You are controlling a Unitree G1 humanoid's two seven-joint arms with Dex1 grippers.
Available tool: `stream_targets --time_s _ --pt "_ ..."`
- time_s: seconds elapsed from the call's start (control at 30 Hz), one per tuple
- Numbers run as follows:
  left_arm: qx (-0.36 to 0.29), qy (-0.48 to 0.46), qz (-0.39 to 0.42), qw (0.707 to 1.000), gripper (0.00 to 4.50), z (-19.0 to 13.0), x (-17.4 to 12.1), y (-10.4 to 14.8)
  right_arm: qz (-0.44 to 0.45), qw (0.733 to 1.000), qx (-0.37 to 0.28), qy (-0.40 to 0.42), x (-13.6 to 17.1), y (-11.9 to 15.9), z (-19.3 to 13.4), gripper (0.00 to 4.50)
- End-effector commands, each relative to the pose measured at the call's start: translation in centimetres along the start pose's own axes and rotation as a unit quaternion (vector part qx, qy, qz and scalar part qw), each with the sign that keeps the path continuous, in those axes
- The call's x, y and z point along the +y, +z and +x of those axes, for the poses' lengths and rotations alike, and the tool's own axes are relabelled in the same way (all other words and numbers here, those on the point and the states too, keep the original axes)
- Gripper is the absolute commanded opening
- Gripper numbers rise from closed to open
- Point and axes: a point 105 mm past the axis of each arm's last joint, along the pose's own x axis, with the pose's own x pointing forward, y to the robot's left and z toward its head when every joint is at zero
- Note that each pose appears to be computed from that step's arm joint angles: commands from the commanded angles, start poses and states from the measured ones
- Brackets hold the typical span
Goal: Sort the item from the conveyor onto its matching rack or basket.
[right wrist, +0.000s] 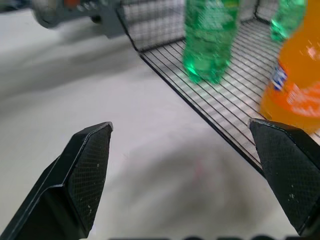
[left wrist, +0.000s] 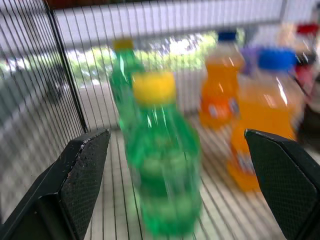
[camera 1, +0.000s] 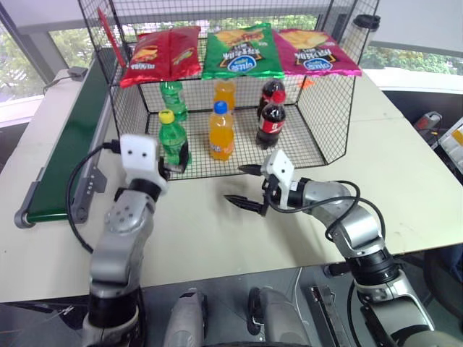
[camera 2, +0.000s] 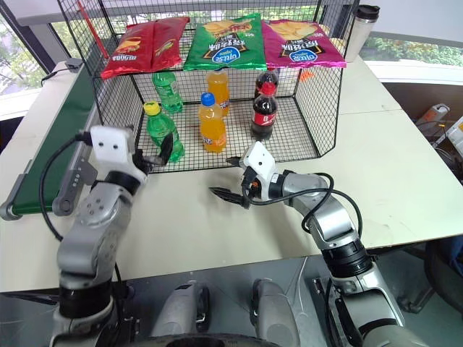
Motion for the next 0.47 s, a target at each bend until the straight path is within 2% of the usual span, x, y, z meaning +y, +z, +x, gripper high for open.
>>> stream_targets --time_s 0.03,0.23,0.47 --pt "0.000 0.013 -0.015 1.000 4.46 -1.6 0.8 0.3 -0.012 0.999 -0.029 0.010 0.4 1.5 -0.9 4.50" --pt "0.064 0.003 -0.022 0.998 4.46 -3.7 0.9 -2.9 -0.006 1.000 -0.018 0.021 0.7 1.2 -1.6 4.50" --pt "0.091 -0.007 -0.020 0.996 4.46 -4.3 0.3 -4.6 -0.001 1.000 -0.011 0.028 1.1 0.9 -1.4 4.50"
